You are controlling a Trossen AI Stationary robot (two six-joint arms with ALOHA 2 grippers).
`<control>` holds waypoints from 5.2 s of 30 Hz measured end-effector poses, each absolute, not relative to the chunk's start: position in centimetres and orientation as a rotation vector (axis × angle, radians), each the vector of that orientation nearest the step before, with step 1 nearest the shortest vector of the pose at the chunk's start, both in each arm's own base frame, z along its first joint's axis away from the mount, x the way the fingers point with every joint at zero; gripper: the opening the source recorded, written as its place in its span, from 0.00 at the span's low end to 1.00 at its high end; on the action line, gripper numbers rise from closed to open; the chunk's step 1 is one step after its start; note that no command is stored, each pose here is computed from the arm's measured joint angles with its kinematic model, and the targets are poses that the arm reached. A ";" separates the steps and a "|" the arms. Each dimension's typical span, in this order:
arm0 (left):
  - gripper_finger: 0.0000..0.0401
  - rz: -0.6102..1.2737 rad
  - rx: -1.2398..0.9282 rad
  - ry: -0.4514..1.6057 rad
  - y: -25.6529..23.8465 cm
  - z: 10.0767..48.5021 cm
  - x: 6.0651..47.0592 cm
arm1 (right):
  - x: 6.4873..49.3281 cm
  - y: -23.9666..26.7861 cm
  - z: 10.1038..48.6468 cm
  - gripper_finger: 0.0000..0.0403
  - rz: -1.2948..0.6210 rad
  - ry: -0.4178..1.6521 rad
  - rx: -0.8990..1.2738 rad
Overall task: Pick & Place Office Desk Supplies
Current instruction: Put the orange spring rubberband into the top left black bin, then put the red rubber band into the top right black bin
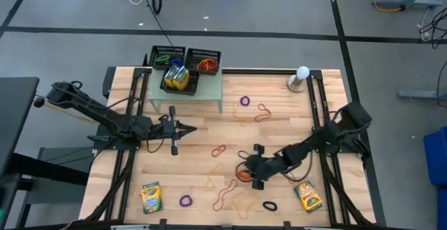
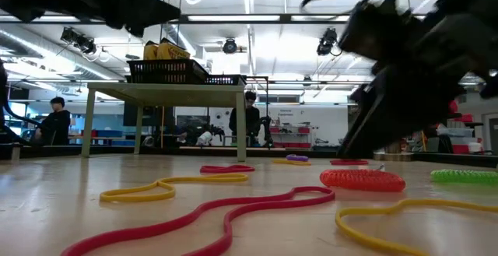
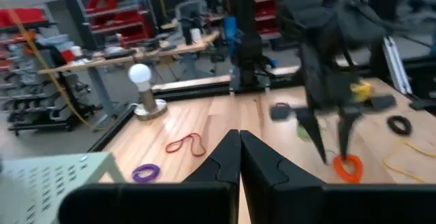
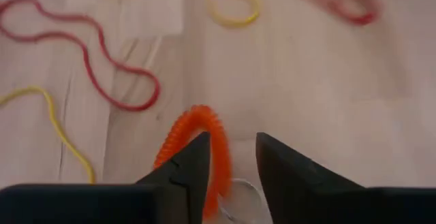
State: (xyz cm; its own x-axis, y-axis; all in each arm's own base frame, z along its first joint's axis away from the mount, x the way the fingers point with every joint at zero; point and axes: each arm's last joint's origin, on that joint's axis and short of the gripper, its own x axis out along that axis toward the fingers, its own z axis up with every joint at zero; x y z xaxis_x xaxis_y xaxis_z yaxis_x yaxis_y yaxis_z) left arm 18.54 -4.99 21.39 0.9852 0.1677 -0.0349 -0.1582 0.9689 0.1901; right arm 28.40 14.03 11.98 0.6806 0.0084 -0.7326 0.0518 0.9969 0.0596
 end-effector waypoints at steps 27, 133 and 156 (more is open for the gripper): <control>0.37 0.255 -0.242 0.085 -6.2 13.7 22.6 | 32.0 10.3 16.8 0.05 -0.437 0.572 -0.237; 0.40 1.261 -0.194 0.565 17.3 32.3 10.9 | 32.3 12.2 18.2 0.03 -0.394 0.420 -0.214; 0.02 0.511 0.007 0.293 3.9 30.6 12.3 | 30.0 6.3 16.3 0.01 -0.317 0.704 -0.072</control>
State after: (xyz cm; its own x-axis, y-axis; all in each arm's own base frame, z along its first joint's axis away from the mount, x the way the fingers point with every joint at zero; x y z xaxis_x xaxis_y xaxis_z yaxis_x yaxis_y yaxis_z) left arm 12.29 3.93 30.65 0.8314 0.4829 -0.2748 -0.4809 0.8732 0.0794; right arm 30.04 6.31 16.28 0.7164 -0.3101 -0.6250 0.2621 0.9498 -0.1707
